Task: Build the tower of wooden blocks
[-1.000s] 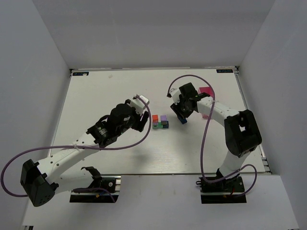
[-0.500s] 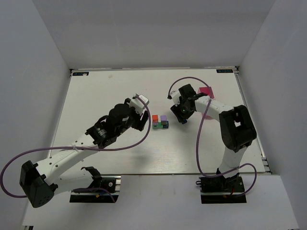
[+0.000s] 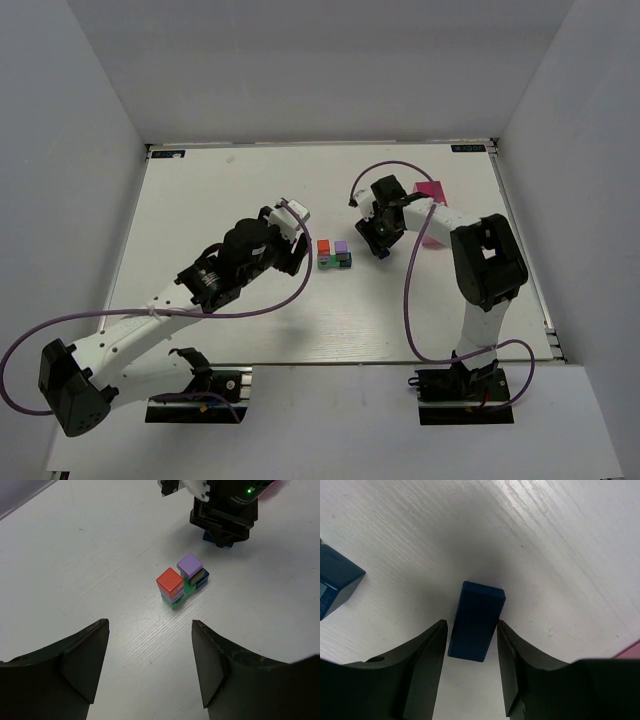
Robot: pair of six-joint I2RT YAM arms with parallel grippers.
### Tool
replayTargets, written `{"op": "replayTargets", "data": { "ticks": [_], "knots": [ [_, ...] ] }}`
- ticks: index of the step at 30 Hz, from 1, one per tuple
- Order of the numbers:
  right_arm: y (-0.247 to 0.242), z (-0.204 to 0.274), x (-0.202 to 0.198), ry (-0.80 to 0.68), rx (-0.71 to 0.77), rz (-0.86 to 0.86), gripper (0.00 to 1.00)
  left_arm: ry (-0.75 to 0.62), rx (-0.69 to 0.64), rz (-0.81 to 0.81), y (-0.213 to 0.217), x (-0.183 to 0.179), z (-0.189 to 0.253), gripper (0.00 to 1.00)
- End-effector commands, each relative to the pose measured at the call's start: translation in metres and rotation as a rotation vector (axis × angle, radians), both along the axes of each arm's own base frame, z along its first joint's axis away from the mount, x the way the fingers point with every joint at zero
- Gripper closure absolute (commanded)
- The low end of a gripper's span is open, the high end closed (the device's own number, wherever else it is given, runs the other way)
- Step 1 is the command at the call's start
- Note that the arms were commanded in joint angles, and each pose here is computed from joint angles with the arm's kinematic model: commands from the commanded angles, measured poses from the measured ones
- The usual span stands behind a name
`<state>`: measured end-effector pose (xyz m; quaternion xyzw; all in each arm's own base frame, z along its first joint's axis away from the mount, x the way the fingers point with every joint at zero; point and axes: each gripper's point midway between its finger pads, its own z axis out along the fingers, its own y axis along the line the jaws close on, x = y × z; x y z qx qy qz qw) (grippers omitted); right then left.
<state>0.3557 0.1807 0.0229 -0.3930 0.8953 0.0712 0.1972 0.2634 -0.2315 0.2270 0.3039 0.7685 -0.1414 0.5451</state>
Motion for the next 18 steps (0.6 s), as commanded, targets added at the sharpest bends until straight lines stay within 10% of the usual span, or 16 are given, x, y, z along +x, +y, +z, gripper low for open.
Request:
{"op": "replayTargets", "data": {
  "ticks": [1,18],
  "knots": [
    [0.003,0.004,0.010,-0.017,0.003,-0.006,0.50,-0.029,-0.026,-0.016,0.001,-0.002,0.011,0.23],
    [0.016,0.075,0.010,-0.181,0.085,0.155,0.90,-0.052,-0.049,-0.016,0.006,-0.008,0.019,0.23]
  ]
}}
